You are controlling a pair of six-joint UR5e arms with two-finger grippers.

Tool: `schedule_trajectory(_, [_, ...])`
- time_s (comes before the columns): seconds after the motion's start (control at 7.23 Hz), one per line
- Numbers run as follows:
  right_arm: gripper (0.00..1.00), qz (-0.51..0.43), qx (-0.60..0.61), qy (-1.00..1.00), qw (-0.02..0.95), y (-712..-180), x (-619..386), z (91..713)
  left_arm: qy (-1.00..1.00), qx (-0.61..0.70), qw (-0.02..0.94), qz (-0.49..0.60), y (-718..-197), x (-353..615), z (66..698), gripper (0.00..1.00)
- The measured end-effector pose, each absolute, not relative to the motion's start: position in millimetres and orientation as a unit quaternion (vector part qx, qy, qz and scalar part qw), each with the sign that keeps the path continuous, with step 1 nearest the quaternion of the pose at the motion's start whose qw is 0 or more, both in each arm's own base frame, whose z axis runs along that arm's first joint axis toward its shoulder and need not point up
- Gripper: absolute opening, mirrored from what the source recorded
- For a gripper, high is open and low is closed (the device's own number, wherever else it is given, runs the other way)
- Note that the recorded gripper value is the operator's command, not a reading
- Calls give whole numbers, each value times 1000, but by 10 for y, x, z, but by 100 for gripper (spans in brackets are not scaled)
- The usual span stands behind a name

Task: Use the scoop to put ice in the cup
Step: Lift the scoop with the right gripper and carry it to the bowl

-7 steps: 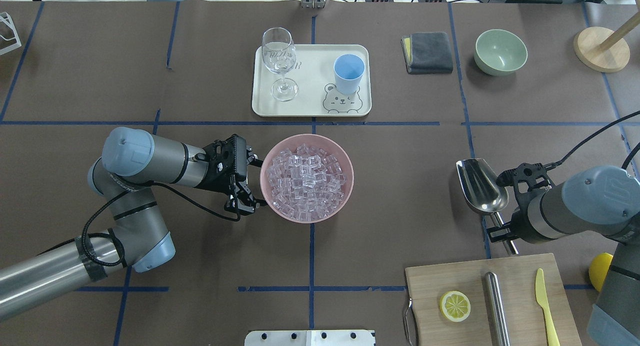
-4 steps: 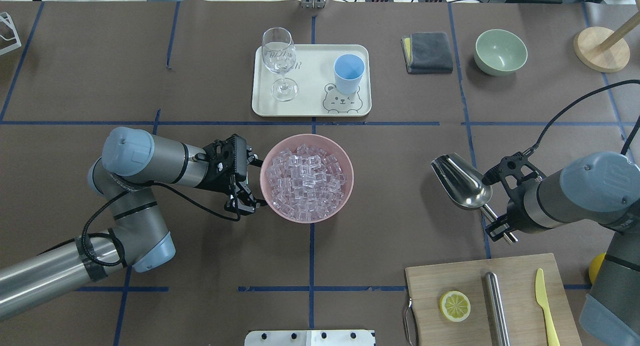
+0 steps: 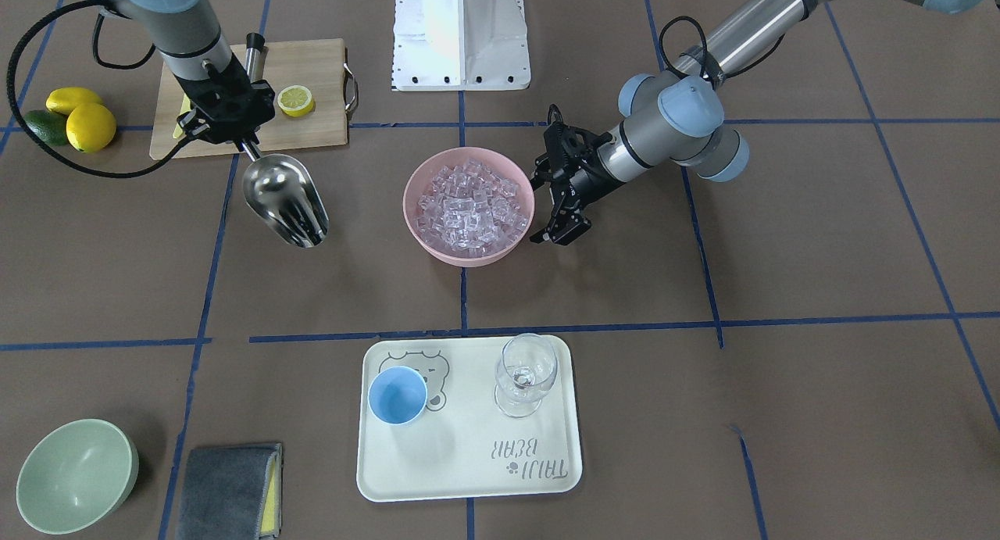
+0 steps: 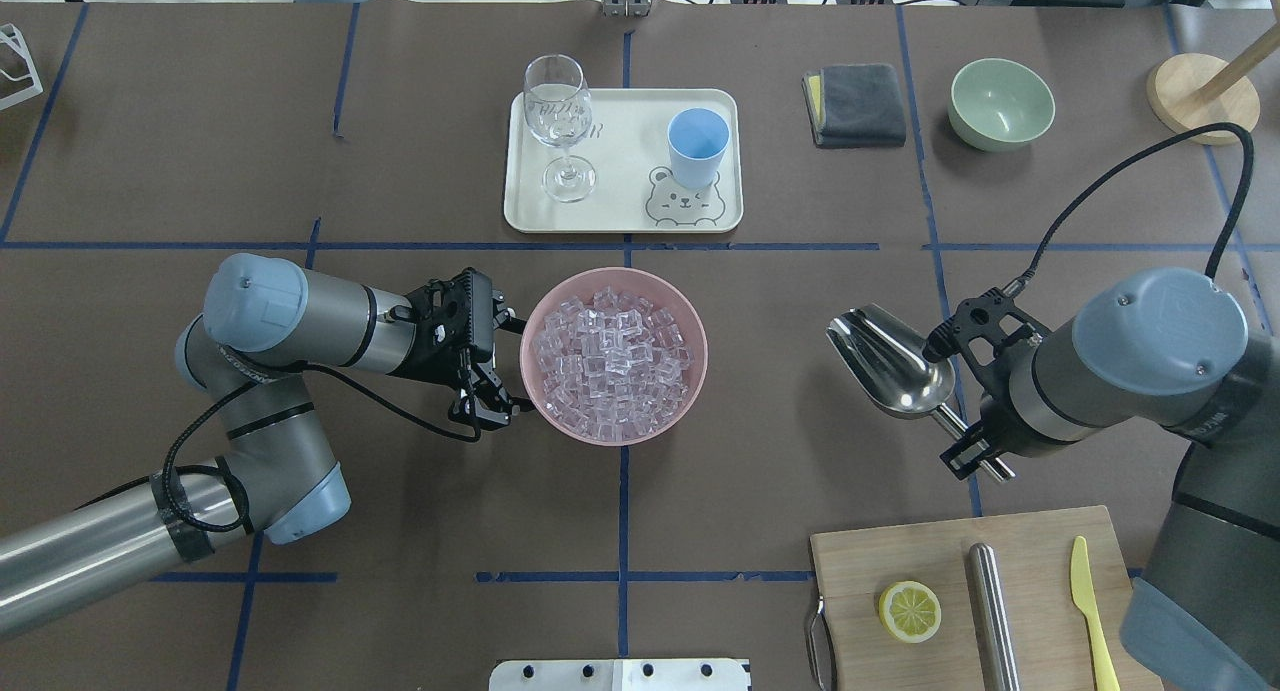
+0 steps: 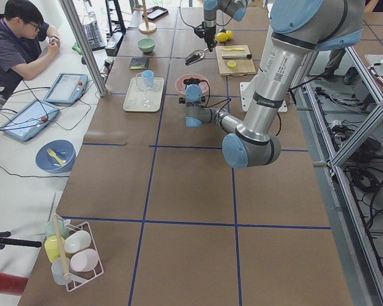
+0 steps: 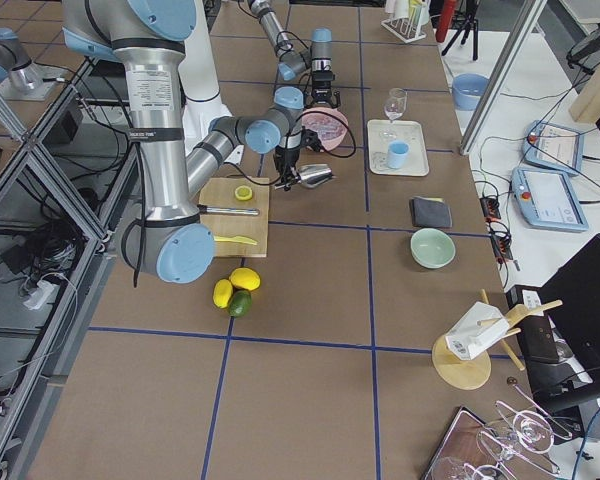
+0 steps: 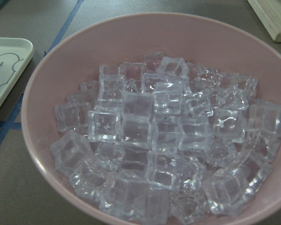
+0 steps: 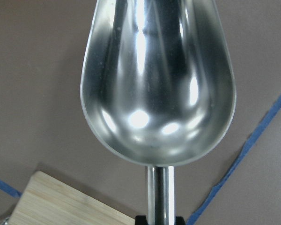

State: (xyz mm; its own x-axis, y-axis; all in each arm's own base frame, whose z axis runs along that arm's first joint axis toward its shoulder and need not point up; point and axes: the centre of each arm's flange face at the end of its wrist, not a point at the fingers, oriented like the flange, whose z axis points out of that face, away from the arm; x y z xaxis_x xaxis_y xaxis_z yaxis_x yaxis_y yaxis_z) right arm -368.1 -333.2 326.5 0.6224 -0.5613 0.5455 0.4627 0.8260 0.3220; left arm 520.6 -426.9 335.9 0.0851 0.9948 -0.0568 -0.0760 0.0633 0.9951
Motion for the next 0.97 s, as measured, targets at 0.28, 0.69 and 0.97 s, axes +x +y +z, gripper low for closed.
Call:
schedule_trajectory(0.28, [0, -302, 74, -309, 899, -3291, -3966, 2616, 473, 484, 555, 483, -4268, 5204, 3374, 100])
schedule_trajectory(0.69, [0, -343, 70, -281, 893, -3201, -4151, 1891, 473, 484, 555, 483, -4268, 5205, 3374, 100])
schedule_trajectory(0.97, [0, -413, 63, -248, 874, -3209, -4184, 1645, 473, 485, 555, 483, -4269, 5207, 3367, 100])
